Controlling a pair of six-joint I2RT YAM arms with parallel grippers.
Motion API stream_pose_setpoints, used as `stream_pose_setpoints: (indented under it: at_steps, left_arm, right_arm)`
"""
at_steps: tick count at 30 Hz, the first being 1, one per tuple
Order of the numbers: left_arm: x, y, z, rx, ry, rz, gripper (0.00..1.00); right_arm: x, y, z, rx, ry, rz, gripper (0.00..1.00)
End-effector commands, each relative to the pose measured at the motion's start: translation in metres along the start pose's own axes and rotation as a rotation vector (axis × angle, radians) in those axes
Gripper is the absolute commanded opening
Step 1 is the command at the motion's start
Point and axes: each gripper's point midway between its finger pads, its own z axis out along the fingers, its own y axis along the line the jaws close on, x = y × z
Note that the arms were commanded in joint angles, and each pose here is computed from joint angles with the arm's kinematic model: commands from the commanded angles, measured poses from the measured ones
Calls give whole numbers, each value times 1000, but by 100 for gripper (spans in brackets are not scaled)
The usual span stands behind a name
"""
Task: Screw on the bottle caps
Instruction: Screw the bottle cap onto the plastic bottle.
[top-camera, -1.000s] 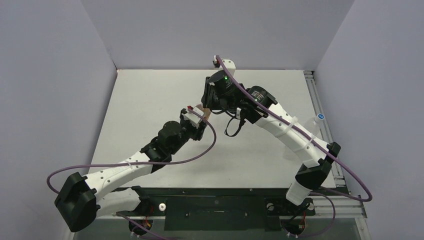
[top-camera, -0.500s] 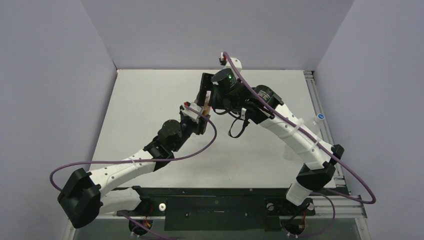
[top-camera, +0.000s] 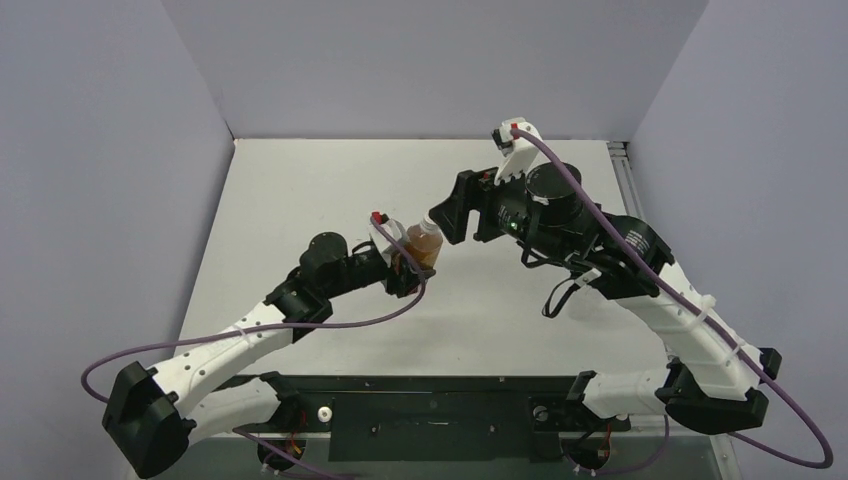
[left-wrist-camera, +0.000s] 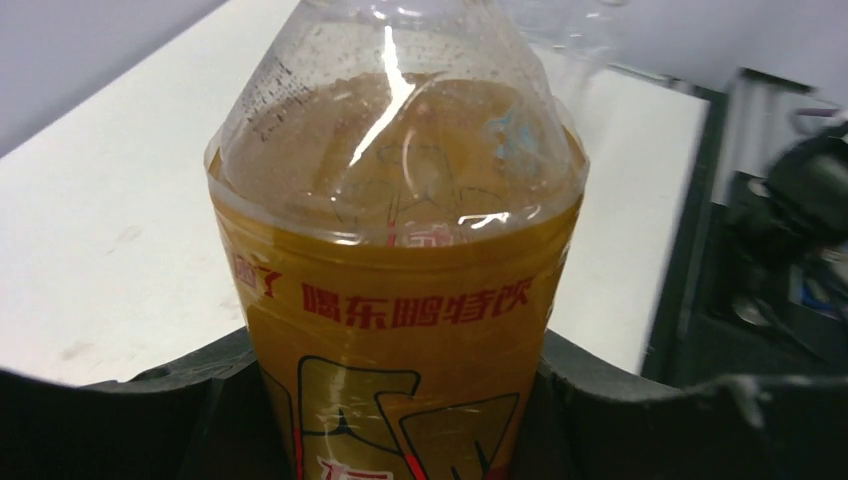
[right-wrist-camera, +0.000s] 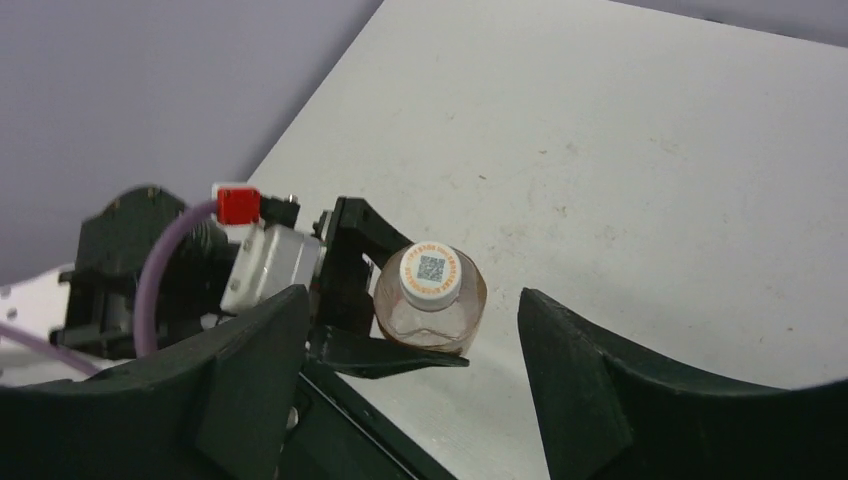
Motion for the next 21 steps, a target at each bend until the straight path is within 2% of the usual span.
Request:
stream_pose_setpoints:
  at_steps: [1, 4, 10, 21]
  left_arm:
    - [-38, -59, -32, 376, -45, -60, 0]
    - [-42, -81, -52, 528, -40, -110, 0]
    - [-48, -102, -76, 668, -32, -143, 0]
    - [-50, -110, -84, 726, -31, -153, 0]
  right_arm:
    - [8, 26, -23, -241, 10, -195, 69]
    - [25, 38, -36, -364, 57, -259, 65]
    - [42, 58, -55, -535, 108, -292, 59]
    - [49, 70, -49, -602, 148, -293, 52]
